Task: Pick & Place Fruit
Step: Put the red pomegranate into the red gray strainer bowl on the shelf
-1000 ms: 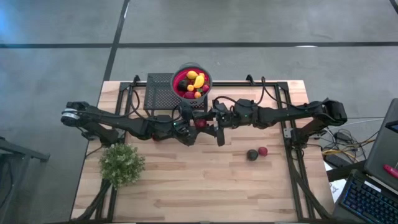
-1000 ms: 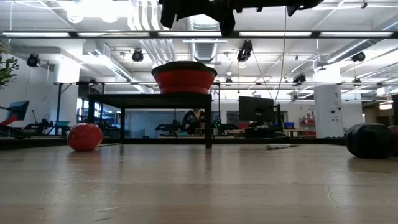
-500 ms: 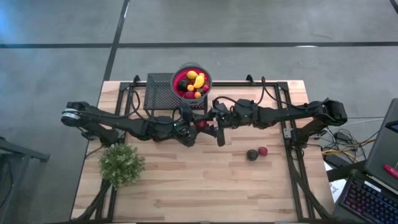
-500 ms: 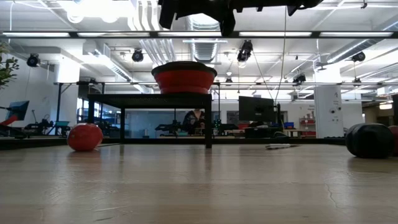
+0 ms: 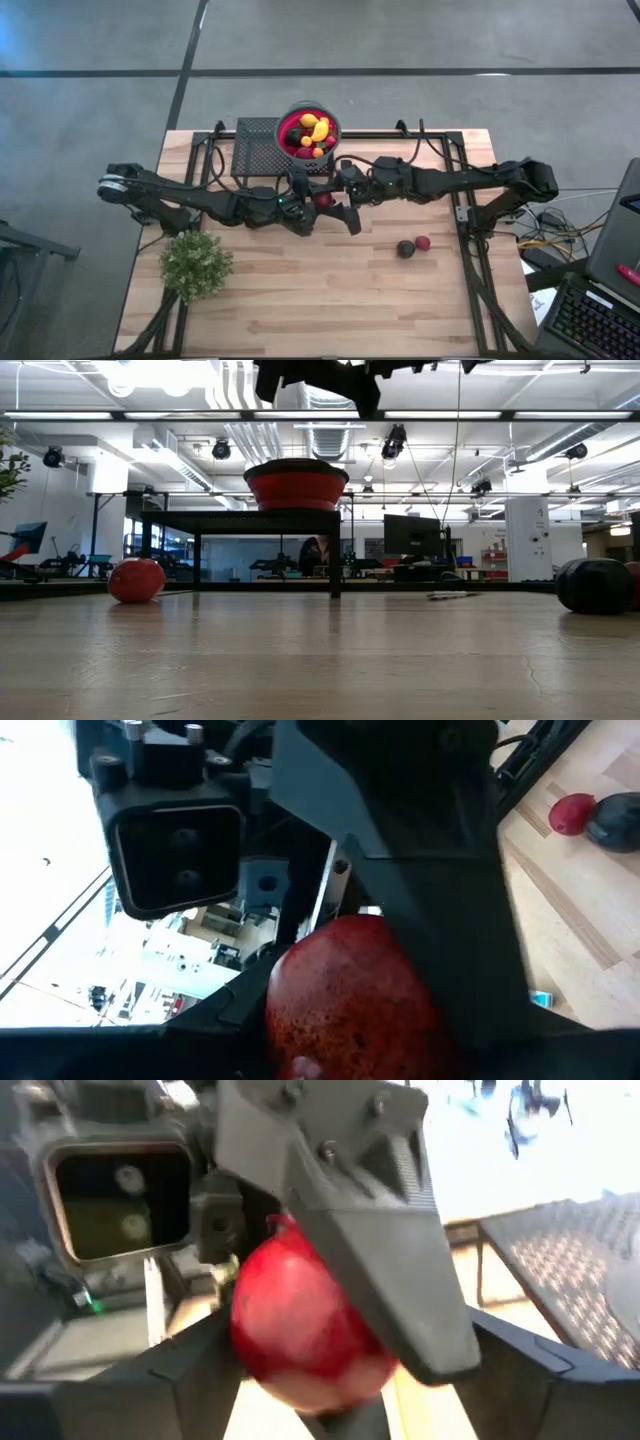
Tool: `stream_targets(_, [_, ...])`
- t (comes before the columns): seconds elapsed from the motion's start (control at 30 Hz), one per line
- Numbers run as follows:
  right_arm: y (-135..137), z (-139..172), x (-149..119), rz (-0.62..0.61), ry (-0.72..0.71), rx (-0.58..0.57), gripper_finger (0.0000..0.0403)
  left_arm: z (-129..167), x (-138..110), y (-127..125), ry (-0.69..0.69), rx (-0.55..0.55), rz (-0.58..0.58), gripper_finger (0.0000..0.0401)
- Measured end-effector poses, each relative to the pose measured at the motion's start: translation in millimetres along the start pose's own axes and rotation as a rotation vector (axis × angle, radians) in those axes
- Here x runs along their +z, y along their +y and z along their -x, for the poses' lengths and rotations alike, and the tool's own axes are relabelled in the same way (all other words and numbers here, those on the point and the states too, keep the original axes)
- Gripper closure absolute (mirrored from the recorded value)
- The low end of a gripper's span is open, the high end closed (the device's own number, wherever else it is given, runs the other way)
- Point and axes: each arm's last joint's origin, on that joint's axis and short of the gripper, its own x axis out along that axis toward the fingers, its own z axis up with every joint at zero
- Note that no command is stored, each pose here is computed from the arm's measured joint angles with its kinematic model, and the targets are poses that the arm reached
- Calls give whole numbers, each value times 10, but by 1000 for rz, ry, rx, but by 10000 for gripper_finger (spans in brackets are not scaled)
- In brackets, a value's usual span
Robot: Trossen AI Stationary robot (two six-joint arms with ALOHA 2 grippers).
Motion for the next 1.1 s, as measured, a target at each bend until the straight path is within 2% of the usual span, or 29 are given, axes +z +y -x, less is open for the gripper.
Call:
stream_targets(0.2, [47,88,147,33,247,-79,61,35,-12,35,27,5,10,203])
stream_targets(0.4, [48,310,223,85,454,-285,44,132,-35,115,52,-9,48,203])
stream_targets(0.53, [73,554,306,75,423,-391,45,203,-70,205,68,-5,78,203])
stream_targets(0.7, [62,737,240,67,332,-414,59,200,-214,361,109,46,121,203])
stream_targets(0.93, [-60,813,-28,20,298,-437,84,93,-605,589,238,133,166,203])
stream_targets(1.1, [-143,821,-182,-31,274,-454,103,45,-938,820,328,230,268,203])
